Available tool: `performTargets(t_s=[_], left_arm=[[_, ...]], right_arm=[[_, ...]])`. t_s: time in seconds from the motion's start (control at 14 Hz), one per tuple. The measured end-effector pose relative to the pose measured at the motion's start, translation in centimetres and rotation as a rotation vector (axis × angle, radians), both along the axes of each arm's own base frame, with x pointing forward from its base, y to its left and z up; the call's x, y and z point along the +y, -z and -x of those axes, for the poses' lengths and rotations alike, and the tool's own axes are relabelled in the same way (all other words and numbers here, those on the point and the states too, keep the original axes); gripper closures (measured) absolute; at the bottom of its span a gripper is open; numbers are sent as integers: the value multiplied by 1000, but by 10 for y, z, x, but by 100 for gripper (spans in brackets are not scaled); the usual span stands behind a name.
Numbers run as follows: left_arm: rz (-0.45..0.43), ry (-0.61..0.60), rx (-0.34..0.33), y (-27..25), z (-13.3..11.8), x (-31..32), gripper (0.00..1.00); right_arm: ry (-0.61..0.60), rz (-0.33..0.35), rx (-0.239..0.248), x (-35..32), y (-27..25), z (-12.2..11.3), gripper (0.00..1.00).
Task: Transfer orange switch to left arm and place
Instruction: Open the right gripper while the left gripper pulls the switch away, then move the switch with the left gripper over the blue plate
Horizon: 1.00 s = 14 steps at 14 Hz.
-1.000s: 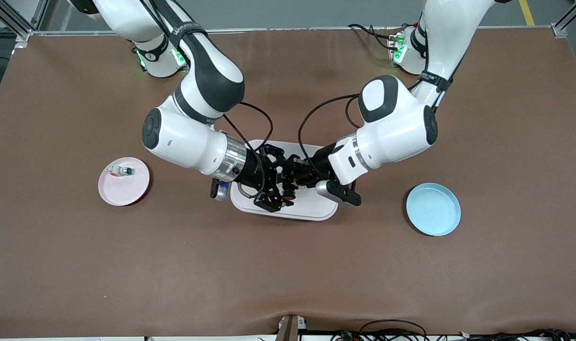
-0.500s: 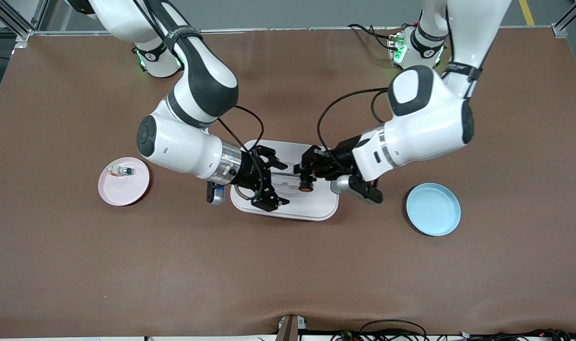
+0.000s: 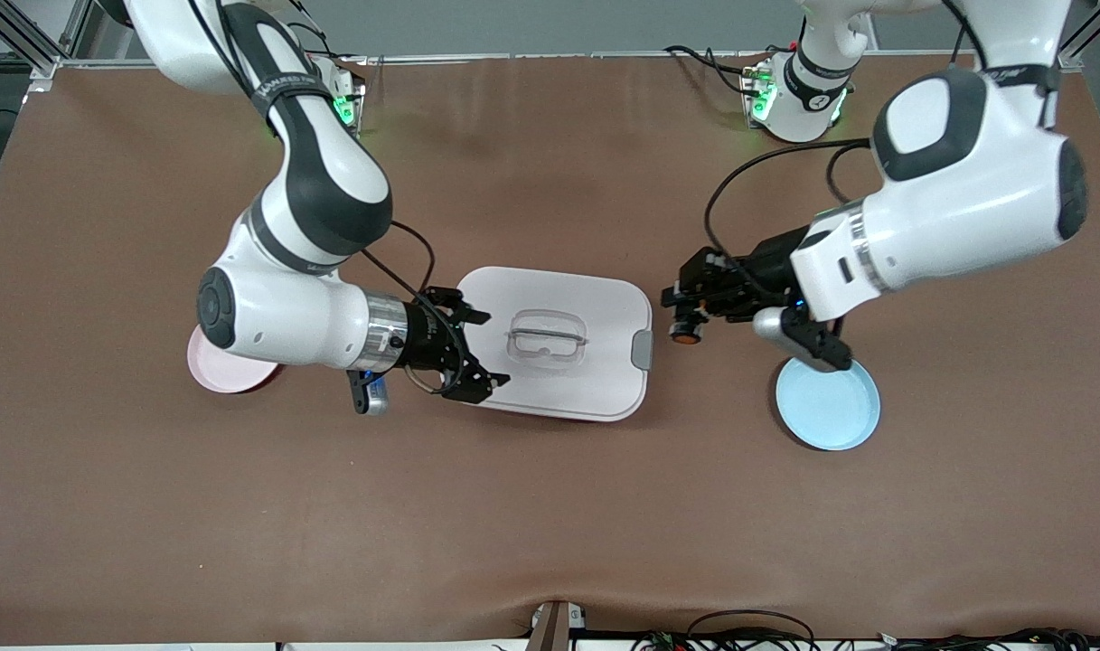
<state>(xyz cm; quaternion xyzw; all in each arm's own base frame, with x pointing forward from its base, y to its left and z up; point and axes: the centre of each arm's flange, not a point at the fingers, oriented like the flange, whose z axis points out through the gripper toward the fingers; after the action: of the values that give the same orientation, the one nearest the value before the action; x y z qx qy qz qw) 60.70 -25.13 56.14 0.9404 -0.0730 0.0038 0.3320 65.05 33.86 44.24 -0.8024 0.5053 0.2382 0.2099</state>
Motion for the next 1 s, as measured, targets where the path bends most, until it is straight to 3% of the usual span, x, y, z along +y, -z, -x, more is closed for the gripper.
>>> performTargets(t_s=[0.29, 0.64, 1.0], left_arm=[[-75, -122, 92, -43, 19, 45, 66], [-258, -246, 115, -84, 48, 86, 66], [-274, -418, 199, -82, 40, 150, 66]], right_arm=[[-259, 52, -45, -39, -6, 4, 0], [-602, 93, -107, -107, -13, 7, 0], [-884, 166, -147, -163, -11, 5, 0]])
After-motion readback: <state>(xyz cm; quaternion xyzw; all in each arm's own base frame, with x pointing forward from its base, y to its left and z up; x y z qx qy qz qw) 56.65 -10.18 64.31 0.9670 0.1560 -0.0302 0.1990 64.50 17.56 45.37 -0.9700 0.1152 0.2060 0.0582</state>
